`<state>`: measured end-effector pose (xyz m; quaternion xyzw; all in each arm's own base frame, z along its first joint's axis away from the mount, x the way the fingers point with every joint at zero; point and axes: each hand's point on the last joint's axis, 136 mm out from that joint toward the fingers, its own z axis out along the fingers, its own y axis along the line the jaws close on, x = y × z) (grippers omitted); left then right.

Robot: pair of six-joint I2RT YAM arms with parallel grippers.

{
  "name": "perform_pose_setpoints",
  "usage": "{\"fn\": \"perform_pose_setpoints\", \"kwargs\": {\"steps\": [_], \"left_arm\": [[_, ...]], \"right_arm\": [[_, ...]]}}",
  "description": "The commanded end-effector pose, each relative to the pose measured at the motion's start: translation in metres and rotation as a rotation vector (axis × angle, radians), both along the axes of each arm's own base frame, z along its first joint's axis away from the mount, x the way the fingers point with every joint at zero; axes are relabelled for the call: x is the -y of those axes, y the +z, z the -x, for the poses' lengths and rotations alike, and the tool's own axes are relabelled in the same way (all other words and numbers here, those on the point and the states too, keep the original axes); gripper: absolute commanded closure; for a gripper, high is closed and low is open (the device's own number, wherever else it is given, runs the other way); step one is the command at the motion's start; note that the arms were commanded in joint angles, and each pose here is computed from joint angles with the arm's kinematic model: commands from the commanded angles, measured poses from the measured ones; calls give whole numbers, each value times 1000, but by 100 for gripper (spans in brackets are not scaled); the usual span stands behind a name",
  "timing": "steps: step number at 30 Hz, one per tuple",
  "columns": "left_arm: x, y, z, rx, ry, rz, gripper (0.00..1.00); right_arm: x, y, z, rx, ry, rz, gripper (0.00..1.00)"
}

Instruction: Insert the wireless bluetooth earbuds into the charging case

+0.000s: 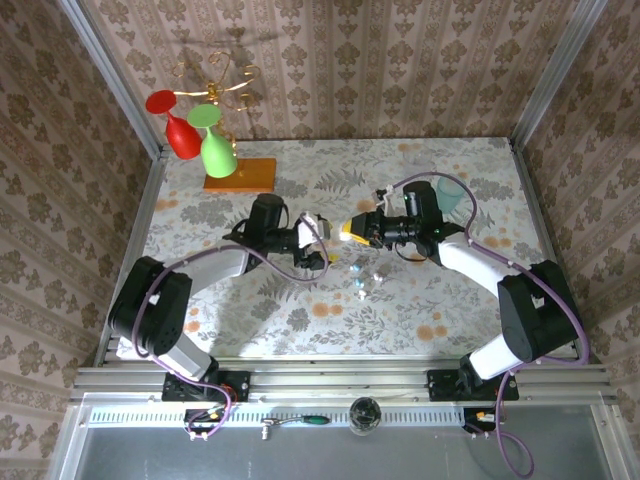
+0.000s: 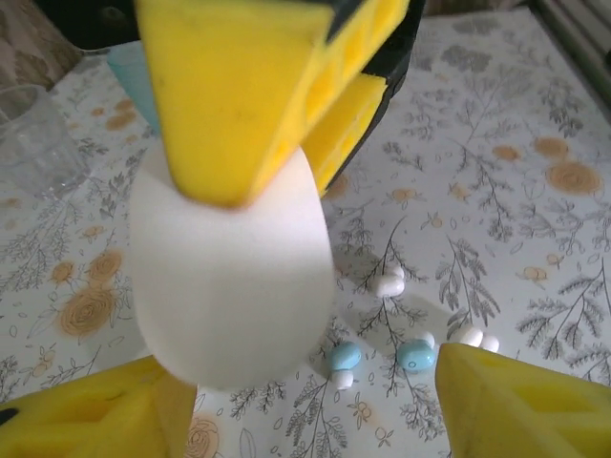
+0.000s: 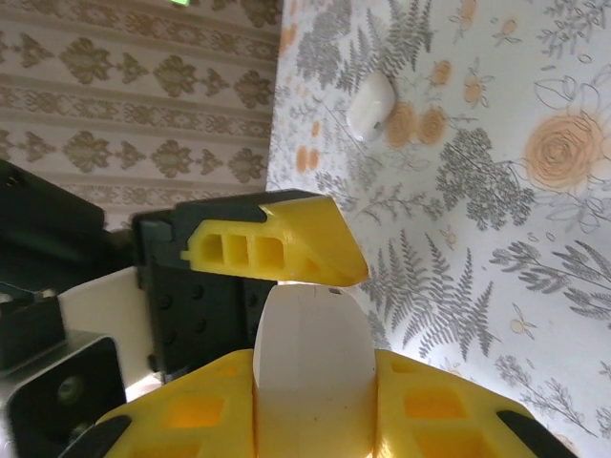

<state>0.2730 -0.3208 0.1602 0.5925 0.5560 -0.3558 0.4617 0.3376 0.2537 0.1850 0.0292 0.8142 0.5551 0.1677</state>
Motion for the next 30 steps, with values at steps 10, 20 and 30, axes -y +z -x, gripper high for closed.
{"fn": "perform_pose_setpoints", "kwargs": {"steps": [10, 20, 30], "left_arm": [[-2, 93, -8, 138, 98, 473, 26], [5, 122, -13, 127, 96, 534, 35], [10, 131, -11, 135, 44, 542, 47]], "right_arm": [[-5, 105, 3, 75, 31, -438, 83], [-7, 117, 6, 31, 65, -533, 85], [-9, 102, 3, -16, 59, -515, 87]]}}
